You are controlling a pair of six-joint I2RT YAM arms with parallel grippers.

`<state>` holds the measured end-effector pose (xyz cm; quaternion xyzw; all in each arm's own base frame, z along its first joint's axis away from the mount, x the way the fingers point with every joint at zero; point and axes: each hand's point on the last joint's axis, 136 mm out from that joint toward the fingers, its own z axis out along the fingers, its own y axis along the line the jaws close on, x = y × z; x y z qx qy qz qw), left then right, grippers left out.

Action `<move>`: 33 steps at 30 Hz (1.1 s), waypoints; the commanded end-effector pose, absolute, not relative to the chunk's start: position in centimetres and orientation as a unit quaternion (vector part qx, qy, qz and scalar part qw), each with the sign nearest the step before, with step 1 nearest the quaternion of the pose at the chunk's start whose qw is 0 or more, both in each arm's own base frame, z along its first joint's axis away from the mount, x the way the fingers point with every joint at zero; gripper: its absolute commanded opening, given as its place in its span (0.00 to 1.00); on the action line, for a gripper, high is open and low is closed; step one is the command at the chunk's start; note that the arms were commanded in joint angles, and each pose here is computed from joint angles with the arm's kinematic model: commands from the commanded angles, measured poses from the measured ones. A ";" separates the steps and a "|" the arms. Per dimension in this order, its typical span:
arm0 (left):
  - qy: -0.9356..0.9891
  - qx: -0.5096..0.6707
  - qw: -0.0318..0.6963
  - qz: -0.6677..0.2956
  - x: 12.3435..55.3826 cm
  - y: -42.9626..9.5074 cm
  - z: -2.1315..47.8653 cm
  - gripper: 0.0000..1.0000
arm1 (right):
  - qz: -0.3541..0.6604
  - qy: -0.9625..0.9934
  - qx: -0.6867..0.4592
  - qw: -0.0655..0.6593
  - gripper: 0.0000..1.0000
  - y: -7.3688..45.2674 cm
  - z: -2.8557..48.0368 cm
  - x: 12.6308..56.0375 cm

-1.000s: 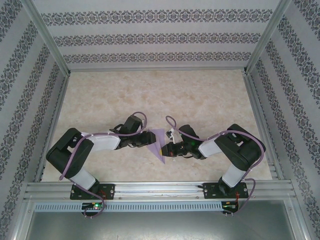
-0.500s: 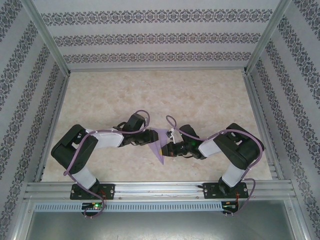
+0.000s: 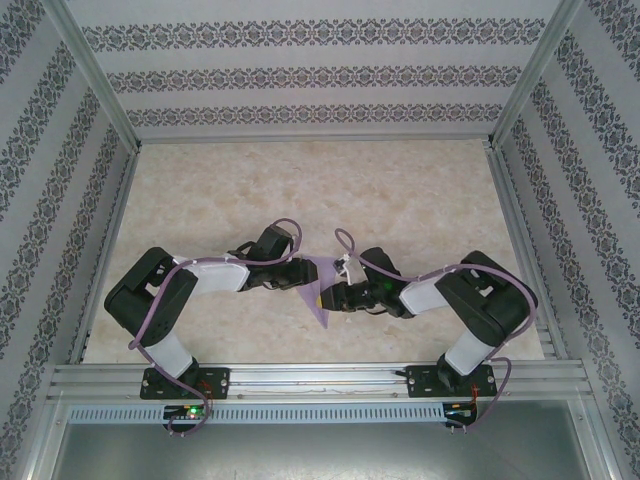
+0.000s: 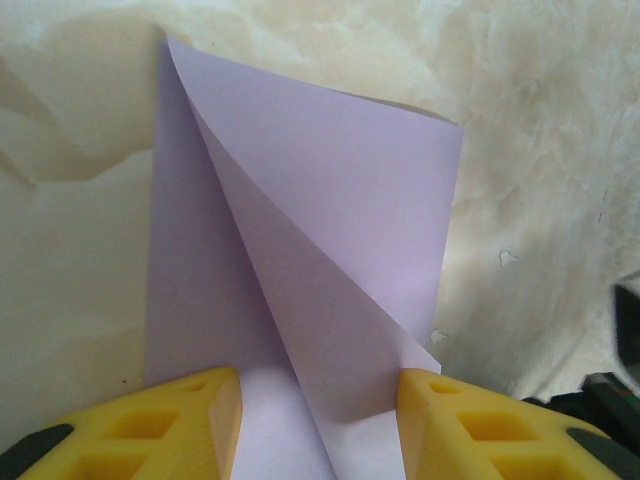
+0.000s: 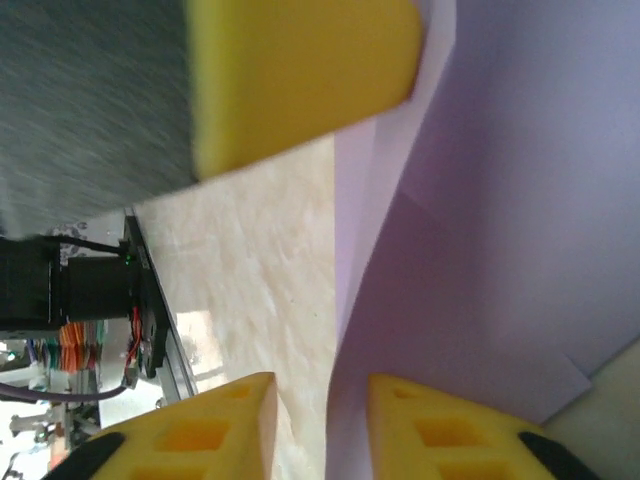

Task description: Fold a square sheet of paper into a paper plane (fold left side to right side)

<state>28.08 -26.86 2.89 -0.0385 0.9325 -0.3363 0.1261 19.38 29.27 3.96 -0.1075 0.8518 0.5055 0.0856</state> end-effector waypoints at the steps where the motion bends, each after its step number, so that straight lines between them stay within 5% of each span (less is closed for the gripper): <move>1: 0.950 -0.039 0.111 -0.290 27.1 -25.6 0.8 0.45 | 0.506 0.849 -0.105 0.114 0.37 28.7 5.4 20.5; 12: 0.950 -0.038 0.114 -0.288 26.9 -25.4 1.0 0.45 | 0.494 0.859 -0.082 0.106 0.43 28.3 5.2 22.5; 33: 0.950 -0.036 0.115 -0.289 27.1 -25.5 1.1 0.45 | 0.476 0.872 -0.071 0.087 0.22 29.5 3.1 23.3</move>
